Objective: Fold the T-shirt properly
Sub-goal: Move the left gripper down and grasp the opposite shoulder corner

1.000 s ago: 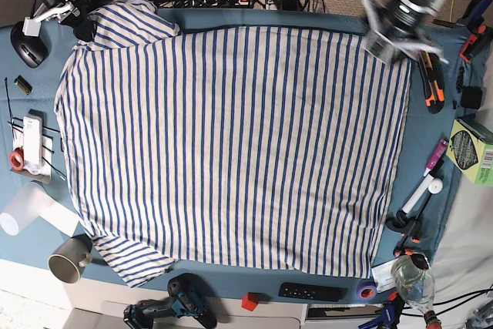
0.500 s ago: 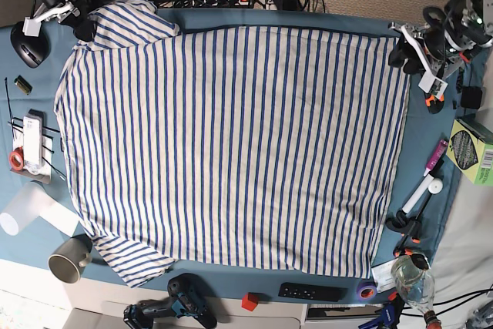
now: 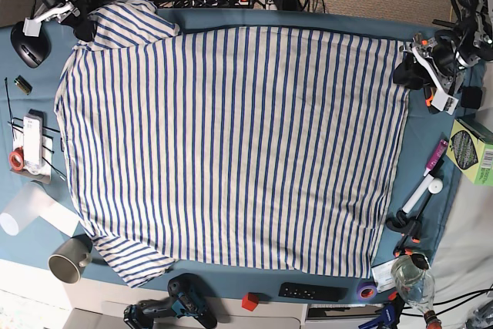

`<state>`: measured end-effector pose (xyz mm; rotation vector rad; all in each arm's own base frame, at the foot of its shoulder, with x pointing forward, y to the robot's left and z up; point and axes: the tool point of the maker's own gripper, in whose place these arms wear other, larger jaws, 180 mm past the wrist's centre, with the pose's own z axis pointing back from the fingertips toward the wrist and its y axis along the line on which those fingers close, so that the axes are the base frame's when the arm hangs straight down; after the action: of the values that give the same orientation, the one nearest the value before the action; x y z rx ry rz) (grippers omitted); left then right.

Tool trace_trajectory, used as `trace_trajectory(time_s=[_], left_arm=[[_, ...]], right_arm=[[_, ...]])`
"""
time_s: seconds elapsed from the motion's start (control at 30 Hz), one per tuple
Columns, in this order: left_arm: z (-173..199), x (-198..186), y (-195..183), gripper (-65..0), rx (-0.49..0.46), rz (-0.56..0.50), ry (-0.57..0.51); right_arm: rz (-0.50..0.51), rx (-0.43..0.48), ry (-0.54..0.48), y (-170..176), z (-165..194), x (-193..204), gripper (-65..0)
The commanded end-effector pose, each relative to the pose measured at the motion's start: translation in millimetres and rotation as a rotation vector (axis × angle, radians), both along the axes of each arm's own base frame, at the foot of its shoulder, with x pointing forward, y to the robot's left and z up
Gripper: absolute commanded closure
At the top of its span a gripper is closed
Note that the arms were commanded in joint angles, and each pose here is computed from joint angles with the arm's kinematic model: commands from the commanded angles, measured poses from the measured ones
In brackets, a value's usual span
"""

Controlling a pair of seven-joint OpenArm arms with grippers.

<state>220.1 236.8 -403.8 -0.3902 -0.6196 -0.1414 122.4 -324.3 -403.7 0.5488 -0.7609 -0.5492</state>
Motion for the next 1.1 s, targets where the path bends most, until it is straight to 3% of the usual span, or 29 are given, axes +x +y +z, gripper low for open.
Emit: trace_trajectory(time_s=[0.0, 0.17, 0.33, 0.8, 1.07], left_arm=[[-13.0, -14.7, 20.9, -23.6, 0.108, -0.009, 0.093], [-9.0, -13.1, 42.5, -23.6, 0.185, -0.005, 0.106], [-7.1, -14.6, 47.3, -23.6, 0.196, -0.013, 0.120], [-12.9, -54.0, 12.0, -23.7, -0.002, -0.076, 0.217], [-9.7, -60.0, -7.7, -23.6, -0.100, -0.098, 0.220]], right_arm=[[0.049, -0.029, 0.131, 2.0, -17.5, -19.8, 0.0], [0.049, -0.029, 0.132, 2.0, -17.6, -20.0, 0.0], [0.049, -0.029, 0.132, 2.1, -17.6, -19.9, 0.0], [0.050, -0.028, 0.133, 2.2, -17.7, -20.2, 0.0], [0.040, -0.021, 0.121, 3.4, -17.2, -18.9, 0.0]])
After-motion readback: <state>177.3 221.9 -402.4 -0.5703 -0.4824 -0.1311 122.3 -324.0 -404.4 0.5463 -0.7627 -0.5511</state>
